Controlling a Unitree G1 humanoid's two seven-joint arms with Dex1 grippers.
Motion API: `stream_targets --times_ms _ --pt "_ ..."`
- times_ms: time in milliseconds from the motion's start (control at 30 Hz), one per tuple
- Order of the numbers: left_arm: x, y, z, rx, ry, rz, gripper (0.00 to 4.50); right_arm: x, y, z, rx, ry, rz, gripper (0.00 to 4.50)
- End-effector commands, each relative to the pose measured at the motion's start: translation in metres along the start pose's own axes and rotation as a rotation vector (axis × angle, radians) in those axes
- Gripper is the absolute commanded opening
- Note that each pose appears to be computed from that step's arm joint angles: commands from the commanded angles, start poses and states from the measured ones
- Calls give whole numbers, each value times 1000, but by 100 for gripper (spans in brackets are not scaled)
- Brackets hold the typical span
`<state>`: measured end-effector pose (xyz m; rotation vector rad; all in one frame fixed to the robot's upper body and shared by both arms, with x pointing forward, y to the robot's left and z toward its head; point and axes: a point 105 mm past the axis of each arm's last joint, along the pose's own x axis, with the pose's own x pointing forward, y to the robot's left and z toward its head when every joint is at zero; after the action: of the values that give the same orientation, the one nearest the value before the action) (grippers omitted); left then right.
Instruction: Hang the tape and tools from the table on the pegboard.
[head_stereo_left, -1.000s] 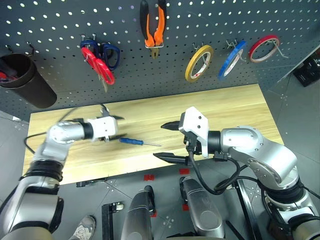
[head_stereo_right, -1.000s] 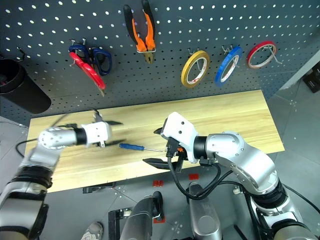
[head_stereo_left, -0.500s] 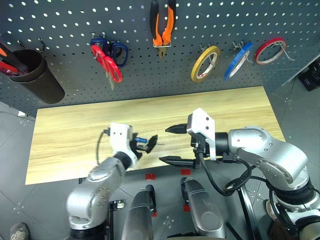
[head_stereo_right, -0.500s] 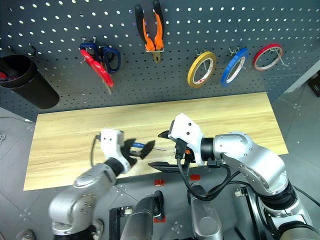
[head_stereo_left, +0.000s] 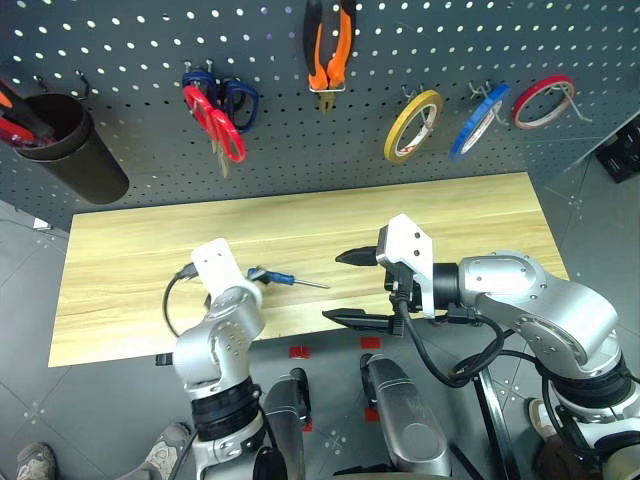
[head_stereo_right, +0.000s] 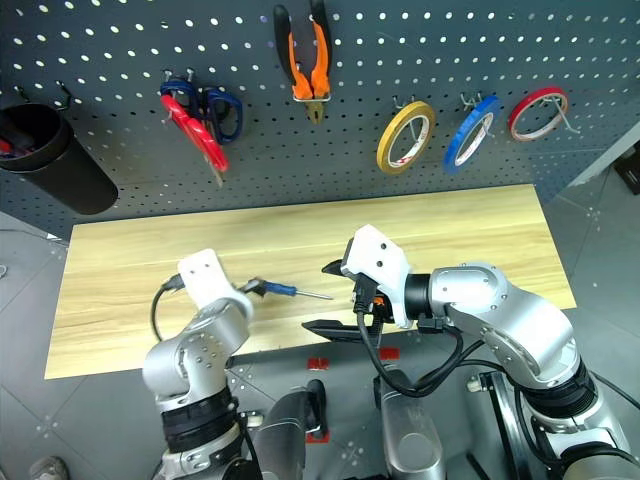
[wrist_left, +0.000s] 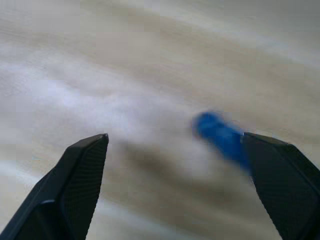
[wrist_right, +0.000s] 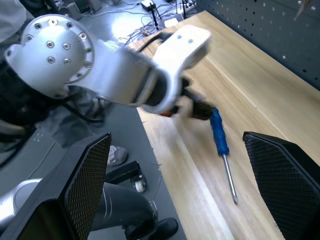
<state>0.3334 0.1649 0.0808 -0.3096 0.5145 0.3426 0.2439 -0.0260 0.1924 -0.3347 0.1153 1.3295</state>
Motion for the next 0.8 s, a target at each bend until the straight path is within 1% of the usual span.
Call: stream_targets --times_ms 33,100,200,333,400,467,567,633,800 --pt "-4 -37 -30 -160 130 -85 448 -1 6 9 -26 -35 16 450" --pt "-6 -47 -25 -166 106 -118 448 -1 6 9 -28 -37 15 450" --pt "-9 -50 -22 -167 86 -123 448 -2 6 9 -24 -39 12 450" --pt "-13 -43 -38 -157 148 -95 448 -3 4 8 -15 -38 7 450" --pt "-14 -42 -40 -154 154 -91 448 -3 4 9 -7 -42 4 450" --pt "-16 -41 -34 -176 128 -85 448 -3 3 9 -4 -44 3 450" --pt "-21 -42 -16 -213 51 -78 448 -3 2 9 -1 -45 2 450" --pt "-25 -45 -12 -254 34 -83 448 -3 3 9 2 -46 3 450" --pt "-26 -47 -35 -350 138 -69 448 -2 4 9 12 -48 14 450"
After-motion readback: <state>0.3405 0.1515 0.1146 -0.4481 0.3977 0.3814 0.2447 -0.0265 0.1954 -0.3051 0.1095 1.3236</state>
